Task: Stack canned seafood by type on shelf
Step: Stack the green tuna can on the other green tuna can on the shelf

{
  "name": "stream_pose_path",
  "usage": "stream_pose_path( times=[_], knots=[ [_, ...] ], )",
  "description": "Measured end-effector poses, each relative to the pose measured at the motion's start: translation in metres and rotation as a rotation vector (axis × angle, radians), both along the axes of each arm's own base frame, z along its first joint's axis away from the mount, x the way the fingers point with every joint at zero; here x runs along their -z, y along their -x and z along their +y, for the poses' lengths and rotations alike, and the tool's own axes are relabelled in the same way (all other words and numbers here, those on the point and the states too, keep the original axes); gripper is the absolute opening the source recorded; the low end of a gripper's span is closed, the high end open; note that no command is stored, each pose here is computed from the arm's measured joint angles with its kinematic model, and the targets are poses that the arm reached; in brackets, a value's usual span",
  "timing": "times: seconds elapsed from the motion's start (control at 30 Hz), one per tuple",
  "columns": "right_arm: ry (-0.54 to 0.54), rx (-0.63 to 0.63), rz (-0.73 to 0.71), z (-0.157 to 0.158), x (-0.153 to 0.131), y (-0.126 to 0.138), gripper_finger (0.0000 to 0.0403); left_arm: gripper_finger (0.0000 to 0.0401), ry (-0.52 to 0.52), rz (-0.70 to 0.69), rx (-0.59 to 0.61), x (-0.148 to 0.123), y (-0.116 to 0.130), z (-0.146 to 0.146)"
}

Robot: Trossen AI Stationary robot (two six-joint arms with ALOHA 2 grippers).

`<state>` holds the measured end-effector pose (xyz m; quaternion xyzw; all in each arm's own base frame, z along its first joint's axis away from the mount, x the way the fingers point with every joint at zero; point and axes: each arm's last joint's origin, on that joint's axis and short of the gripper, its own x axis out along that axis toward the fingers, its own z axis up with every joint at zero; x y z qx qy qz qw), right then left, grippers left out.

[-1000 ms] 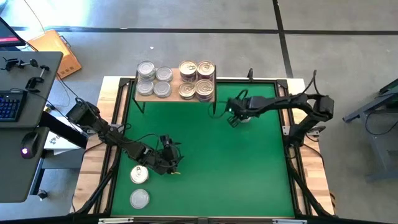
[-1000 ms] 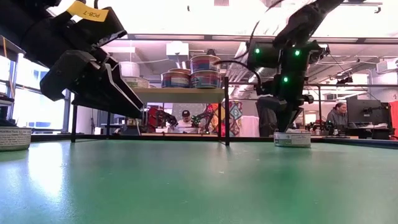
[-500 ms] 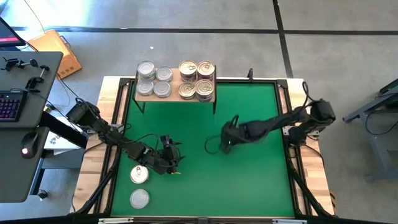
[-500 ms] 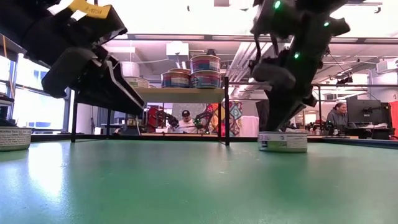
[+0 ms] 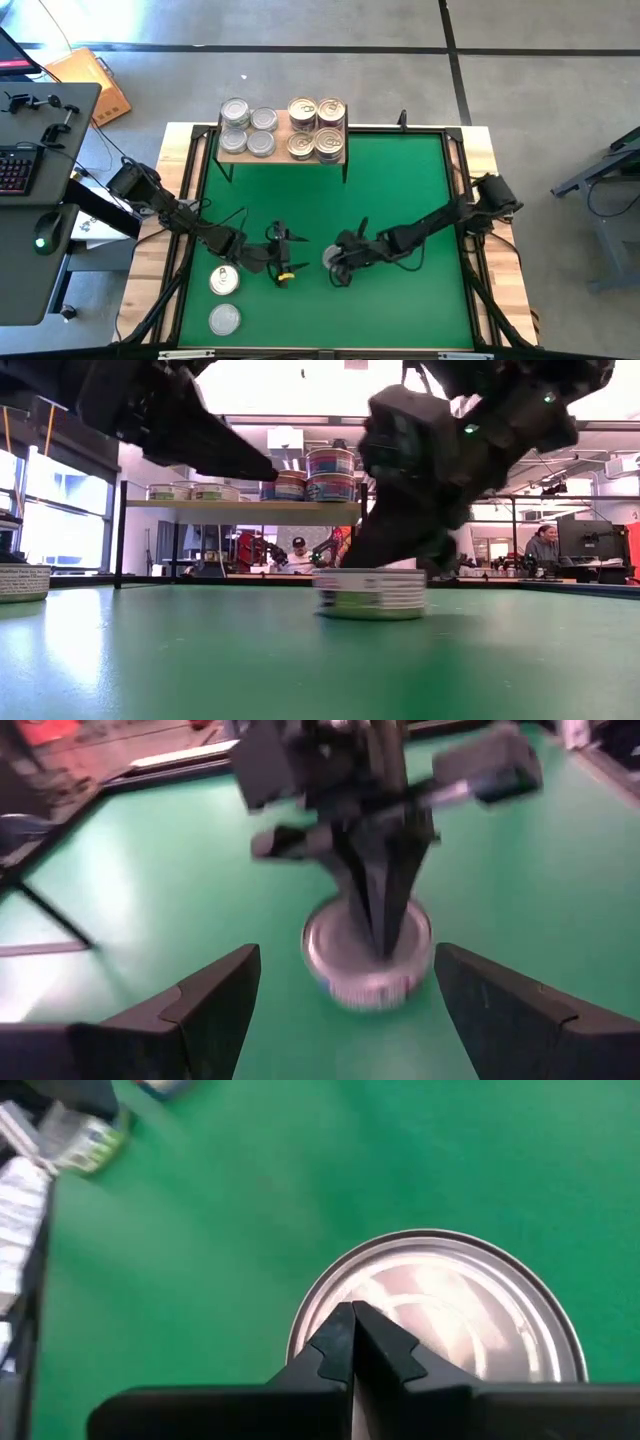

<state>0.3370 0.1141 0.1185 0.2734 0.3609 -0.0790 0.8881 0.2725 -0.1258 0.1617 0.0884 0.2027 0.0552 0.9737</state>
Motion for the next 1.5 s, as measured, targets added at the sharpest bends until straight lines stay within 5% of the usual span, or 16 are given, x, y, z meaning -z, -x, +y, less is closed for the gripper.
stream_pose_path(
  times=[0.3, 0.5, 0.87, 1.13, 1.5],
  knots=[
    [0.131, -0.215, -0.103, 0.028, -0.007, -0.065, 0.0, 0.0295, 0.11, 0.004, 0.073, -0.001, -0.007, 0.009],
    [0.244, -0.305, -0.037, 0.037, -0.021, -0.085, 0.0, 0.0285, 0.129, 0.003, 0.069, -0.001, -0.007, 0.008],
    [0.497, -0.261, -0.045, 0.061, -0.059, -0.067, 0.0, 0.024, 0.148, 0.023, 0.101, 0.0, 0.0, -0.004],
    [0.592, -0.224, 0.025, 0.083, -0.087, -0.029, 0.0, 0.0205, 0.241, 0.19, 0.06, 0.014, 0.0, 0.014],
    [0.646, -0.096, 0.044, 0.093, -0.085, -0.014, 0.0, 0.0022, 0.321, 0.241, 0.16, 0.019, -0.009, 0.028]
  ],
)
